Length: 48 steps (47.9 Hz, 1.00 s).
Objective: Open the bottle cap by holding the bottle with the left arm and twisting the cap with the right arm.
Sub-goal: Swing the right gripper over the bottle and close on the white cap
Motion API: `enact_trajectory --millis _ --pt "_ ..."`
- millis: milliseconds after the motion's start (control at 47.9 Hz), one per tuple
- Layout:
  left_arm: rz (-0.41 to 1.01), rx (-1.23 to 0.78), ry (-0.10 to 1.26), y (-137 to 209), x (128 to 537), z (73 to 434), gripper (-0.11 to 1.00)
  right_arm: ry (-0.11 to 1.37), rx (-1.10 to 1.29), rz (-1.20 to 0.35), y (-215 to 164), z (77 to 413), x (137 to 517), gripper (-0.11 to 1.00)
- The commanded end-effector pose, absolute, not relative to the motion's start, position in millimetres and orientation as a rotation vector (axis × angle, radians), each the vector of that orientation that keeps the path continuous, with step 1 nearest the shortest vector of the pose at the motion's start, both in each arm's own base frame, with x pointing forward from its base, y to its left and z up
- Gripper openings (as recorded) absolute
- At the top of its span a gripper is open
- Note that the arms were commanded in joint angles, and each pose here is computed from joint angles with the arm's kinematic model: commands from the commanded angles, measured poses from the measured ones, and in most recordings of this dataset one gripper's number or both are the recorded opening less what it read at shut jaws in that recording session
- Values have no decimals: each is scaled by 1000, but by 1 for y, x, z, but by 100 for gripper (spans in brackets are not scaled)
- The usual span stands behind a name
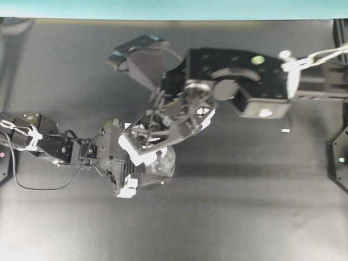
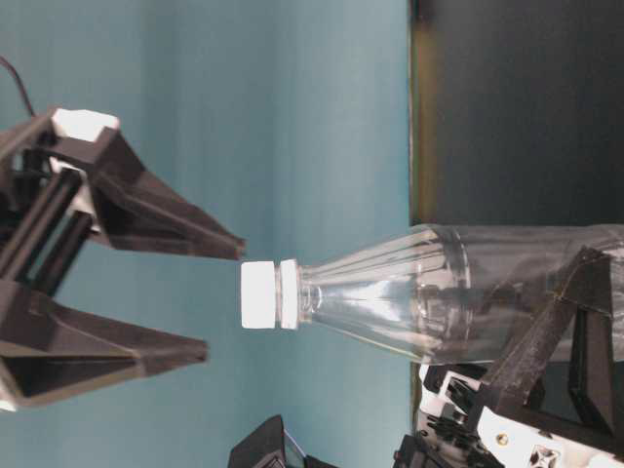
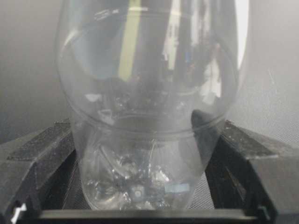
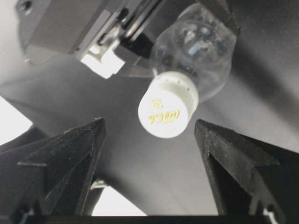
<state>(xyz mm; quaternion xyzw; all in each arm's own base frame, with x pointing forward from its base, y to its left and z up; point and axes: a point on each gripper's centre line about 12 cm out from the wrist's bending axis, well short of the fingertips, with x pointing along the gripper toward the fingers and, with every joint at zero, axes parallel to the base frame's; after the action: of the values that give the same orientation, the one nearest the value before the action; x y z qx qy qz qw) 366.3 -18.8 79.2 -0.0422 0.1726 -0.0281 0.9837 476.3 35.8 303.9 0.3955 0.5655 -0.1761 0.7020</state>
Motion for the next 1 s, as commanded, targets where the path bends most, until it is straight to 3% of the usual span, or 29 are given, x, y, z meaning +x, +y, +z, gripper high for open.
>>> enact_trajectory --millis 0,313,563,980 --pt "-63 -88 357 -21 366 79 84 1256 880 -394 38 305 477 74" --pt "-65 -86 368 -22 366 78 84 1265 866 -411 37 299 479 69" --pt "-62 -87 371 -21 366 77 84 1274 857 -404 40 296 479 39" --pt "-63 -87 371 -21 366 78 84 1340 661 -278 33 296 476 38"
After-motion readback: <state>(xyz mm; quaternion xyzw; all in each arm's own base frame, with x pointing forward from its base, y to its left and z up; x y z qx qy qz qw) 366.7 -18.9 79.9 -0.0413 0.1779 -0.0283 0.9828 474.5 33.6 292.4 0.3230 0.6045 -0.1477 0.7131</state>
